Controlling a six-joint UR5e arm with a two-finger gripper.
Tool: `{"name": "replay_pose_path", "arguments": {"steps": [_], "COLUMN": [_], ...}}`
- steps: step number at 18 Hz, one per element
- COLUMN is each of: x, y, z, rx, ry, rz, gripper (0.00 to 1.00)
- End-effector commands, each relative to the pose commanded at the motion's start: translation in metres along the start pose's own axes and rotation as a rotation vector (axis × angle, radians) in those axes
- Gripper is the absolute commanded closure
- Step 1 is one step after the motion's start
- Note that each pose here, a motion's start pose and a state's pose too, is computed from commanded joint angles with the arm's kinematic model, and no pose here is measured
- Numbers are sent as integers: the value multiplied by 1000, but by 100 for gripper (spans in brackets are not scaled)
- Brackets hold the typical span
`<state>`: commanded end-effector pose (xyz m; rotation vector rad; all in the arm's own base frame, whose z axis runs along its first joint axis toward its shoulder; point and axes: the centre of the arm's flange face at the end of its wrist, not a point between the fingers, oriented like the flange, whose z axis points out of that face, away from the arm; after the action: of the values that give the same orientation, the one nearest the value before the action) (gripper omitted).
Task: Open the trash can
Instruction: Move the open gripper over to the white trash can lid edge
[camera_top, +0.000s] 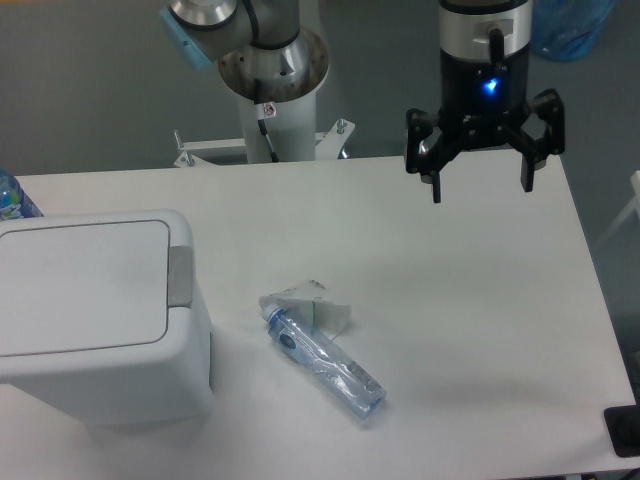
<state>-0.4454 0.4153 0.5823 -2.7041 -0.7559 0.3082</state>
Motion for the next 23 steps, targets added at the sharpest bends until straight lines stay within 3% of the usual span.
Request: {"name": "replay_pose_path", "arguments": {"steps": [6,11,16,23], "x": [28,65,112,175], "y": [-8,-15,-18,-16], "z": [-2,5,15,35], "rx": [41,48,23,-11], "ry": [72,193,267,311], "rz": [-108,-219,-223,-141], "gripper": [0,0,0,0]}}
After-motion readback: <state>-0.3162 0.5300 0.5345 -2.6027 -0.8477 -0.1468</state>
